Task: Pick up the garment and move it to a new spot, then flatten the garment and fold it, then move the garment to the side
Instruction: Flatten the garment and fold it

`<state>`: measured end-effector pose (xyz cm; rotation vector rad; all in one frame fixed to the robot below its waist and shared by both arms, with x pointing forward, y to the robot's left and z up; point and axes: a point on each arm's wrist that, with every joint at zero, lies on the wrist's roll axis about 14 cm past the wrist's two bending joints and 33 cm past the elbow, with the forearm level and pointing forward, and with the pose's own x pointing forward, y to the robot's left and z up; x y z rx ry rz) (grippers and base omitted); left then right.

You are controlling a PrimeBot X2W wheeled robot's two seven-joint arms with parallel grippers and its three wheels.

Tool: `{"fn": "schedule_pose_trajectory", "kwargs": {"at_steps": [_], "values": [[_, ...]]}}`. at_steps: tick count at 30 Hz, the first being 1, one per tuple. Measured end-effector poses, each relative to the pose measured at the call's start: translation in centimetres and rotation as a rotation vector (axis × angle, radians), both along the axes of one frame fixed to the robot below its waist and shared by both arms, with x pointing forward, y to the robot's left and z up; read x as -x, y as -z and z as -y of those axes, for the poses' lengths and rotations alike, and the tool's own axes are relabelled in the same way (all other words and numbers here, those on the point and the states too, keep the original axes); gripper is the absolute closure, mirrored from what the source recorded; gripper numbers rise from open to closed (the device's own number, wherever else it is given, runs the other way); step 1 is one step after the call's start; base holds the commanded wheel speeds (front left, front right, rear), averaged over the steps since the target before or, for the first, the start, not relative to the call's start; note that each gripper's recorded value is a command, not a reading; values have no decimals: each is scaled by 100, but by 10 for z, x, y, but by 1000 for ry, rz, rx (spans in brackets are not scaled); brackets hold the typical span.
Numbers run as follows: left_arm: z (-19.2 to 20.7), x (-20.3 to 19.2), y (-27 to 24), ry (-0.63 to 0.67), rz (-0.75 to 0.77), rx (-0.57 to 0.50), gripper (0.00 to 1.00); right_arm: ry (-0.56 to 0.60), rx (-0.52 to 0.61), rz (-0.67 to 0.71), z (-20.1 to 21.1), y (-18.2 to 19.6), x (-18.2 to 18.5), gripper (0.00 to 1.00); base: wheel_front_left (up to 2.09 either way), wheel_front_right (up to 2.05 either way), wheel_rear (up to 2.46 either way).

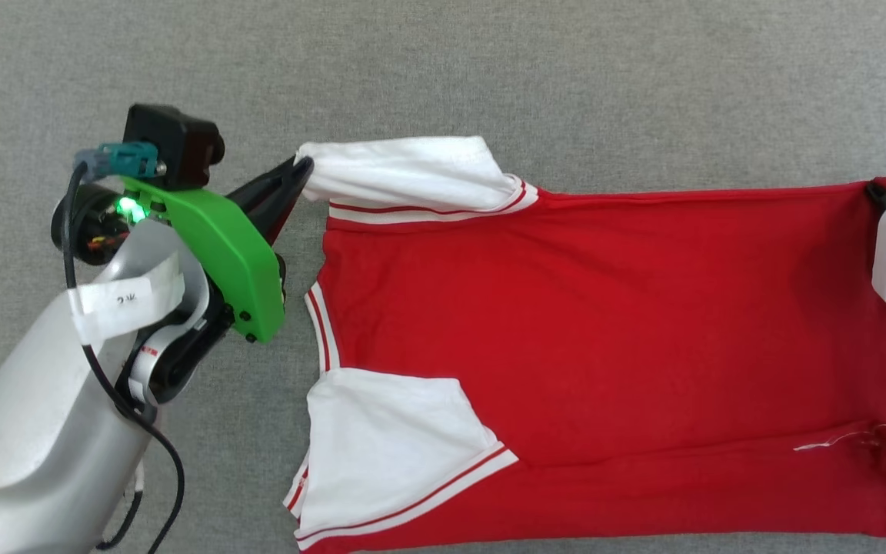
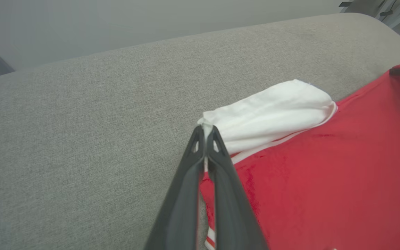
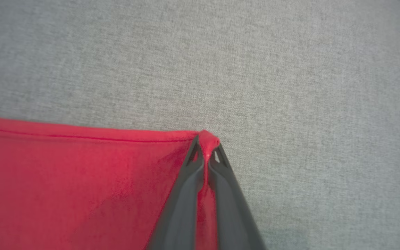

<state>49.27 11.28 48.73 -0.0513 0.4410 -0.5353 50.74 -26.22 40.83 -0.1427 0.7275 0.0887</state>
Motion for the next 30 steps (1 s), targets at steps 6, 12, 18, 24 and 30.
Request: {"fn": "schedule_pose_trajectory", "kwargs": {"at_steps": [6, 12, 18, 24, 30], "values": [[-4, 23, 0, -47, -8, 34, 100, 39, -49, 108, 7, -18, 19, 100, 0, 0, 0], [-4, 67, -6, -83, -25, 75, 100, 57, -102, 225, 11, -43, 58, 100, 0, 0, 0], [-4, 104, -7, -100, -55, 104, 100, 47, -169, 278, 2, -53, 90, 100, 0, 0, 0], [-6, 144, 12, -118, -146, 111, 100, 26, -182, 301, -2, -56, 112, 100, 0, 0, 0], [-9, 173, 40, -117, -253, 76, 100, -23, -167, 217, -7, -36, 136, 100, 0, 0, 0]]}}
